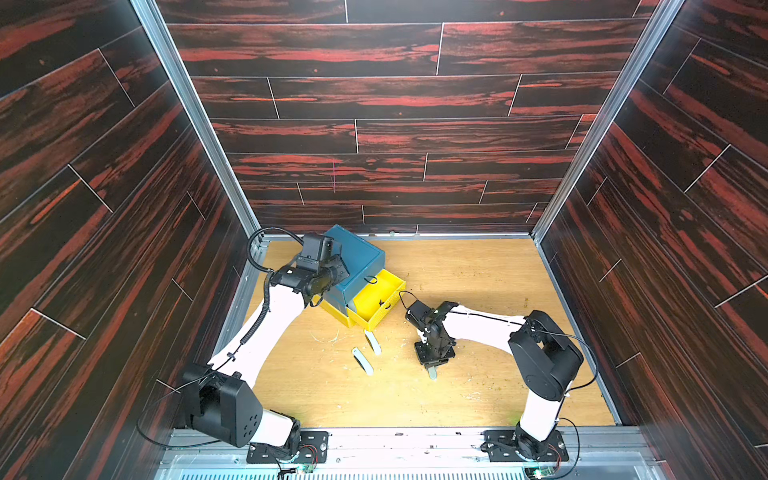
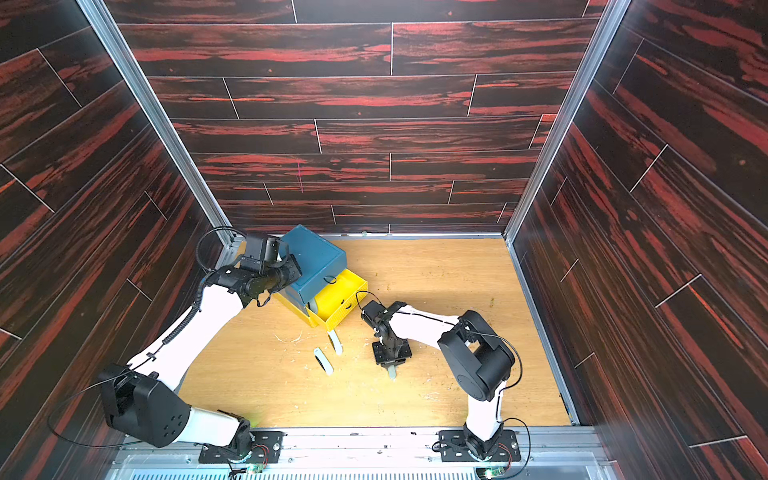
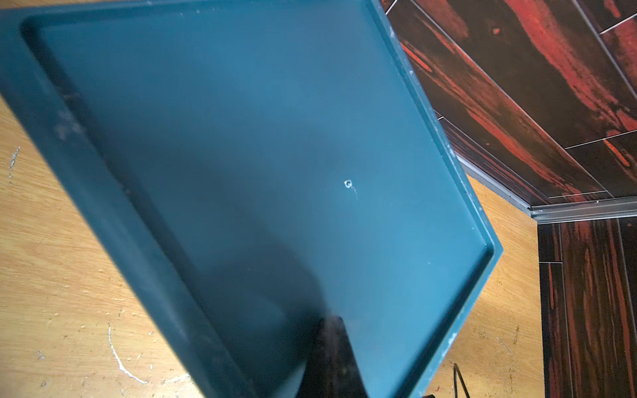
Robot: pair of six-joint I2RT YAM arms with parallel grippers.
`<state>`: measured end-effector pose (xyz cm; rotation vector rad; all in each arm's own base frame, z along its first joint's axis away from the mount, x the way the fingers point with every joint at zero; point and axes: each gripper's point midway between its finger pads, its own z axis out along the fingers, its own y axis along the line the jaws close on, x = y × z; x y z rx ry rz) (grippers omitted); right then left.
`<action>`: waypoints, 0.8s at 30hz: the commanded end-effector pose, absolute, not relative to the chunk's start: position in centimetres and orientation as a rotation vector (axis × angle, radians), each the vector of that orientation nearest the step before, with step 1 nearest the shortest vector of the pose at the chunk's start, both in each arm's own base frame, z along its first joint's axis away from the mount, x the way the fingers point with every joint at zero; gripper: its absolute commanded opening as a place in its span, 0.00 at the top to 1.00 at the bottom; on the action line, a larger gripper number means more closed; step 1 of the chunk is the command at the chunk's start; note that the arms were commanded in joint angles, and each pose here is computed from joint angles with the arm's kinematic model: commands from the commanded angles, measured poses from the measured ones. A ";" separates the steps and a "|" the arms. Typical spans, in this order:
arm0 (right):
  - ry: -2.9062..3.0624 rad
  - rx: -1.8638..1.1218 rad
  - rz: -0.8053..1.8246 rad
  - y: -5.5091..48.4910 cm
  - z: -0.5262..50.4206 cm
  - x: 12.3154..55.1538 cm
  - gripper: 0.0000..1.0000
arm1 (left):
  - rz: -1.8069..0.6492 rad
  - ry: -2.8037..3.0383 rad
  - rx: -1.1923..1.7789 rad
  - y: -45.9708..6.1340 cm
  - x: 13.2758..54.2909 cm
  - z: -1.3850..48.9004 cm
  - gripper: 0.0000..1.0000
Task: Place the fruit knives into the drawer by color
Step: Pick up the fruit knife from the center of the board.
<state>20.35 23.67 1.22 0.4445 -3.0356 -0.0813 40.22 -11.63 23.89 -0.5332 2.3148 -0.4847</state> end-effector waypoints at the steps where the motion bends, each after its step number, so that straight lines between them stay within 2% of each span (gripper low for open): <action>1: -3.042 0.433 0.014 22.3 0.5 20.3 0.91 | -0.416 2.413 -0.558 -10.9 38.9 21.7 1.00; 15: -3.196 0.494 -0.091 25.1 9.7 24.5 0.90 | -0.414 2.411 -0.557 -10.9 38.9 21.9 1.00; 24: -3.363 0.308 -0.461 30.4 18.3 30.6 0.89 | -0.429 2.404 -0.563 -11.0 39.1 21.9 1.00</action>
